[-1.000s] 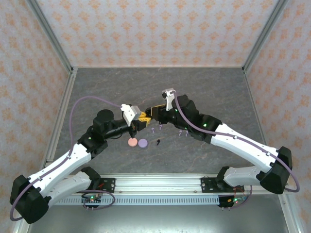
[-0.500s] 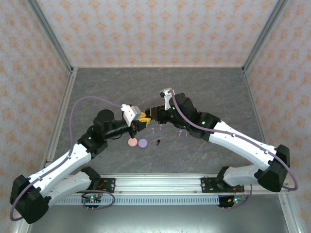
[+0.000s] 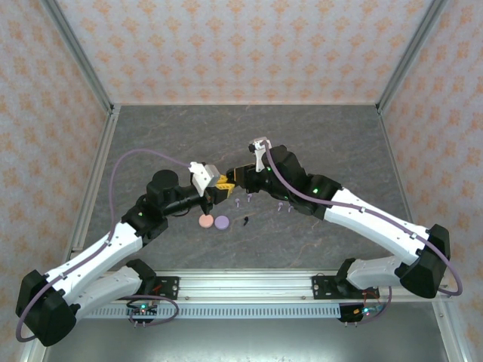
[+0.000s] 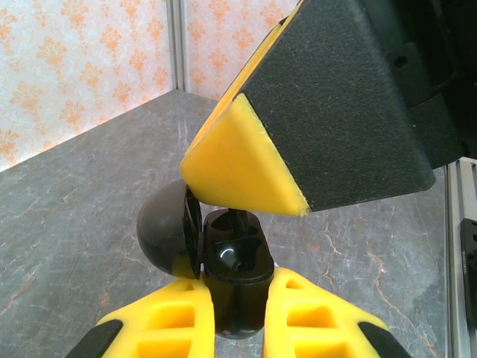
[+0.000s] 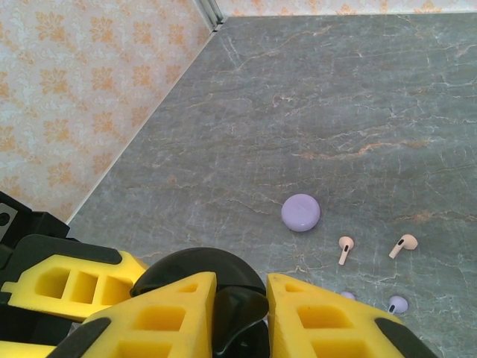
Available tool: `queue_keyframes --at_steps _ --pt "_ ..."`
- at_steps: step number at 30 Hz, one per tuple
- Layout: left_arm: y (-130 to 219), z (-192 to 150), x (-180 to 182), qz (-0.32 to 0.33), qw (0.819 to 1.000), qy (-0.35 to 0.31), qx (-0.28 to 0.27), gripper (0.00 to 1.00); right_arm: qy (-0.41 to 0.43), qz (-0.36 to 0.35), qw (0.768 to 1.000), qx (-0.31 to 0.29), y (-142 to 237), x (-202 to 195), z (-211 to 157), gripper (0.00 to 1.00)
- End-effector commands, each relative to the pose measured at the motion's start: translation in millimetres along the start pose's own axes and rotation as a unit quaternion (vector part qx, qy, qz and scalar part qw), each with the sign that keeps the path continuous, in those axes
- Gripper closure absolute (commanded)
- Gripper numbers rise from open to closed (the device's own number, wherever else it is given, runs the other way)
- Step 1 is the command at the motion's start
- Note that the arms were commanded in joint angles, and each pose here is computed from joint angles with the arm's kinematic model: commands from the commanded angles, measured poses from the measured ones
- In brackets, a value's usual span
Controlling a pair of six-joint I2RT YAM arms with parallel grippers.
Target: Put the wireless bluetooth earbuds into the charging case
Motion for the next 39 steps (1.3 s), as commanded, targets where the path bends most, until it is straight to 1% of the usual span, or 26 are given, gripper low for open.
queue_keyframes --at_steps 1,7,16,24,39 --pt "3 20 -7 -0.015 0.999 -0.020 -0.047 1.00 0.012 -0.023 1.000 0.012 2 -3 -5 0.77" --pt "3 20 -7 -0.015 0.999 -0.020 -0.048 1.00 0.011 -0.035 0.999 -0.001 5 -6 -4 0.77" --pt "1 20 -7 -0.016 0.999 -0.016 -0.045 1.00 0.010 -0.035 0.999 -0.011 10 -6 -3 0.77" --pt "0 20 -7 -0.016 0.999 -0.014 -0.044 1.00 0.000 0.004 1.000 -0.016 5 0 -3 0.77" --pt "1 21 -7 -0.017 0.998 -0.017 -0.050 1.00 -0.013 0.042 0.999 0.012 -1 8 -3 0.77"
Point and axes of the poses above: each hand's point on the last joint's axis, 136 mm out from that joint toward the fingers, its own y axis back along the fingers, its own x axis along the line the jaws close on, z = x × y, the point moved 9 cm from there along y, back along the fingers, and after that the axes turned 12 degrees about y, right-handed, at the moved point
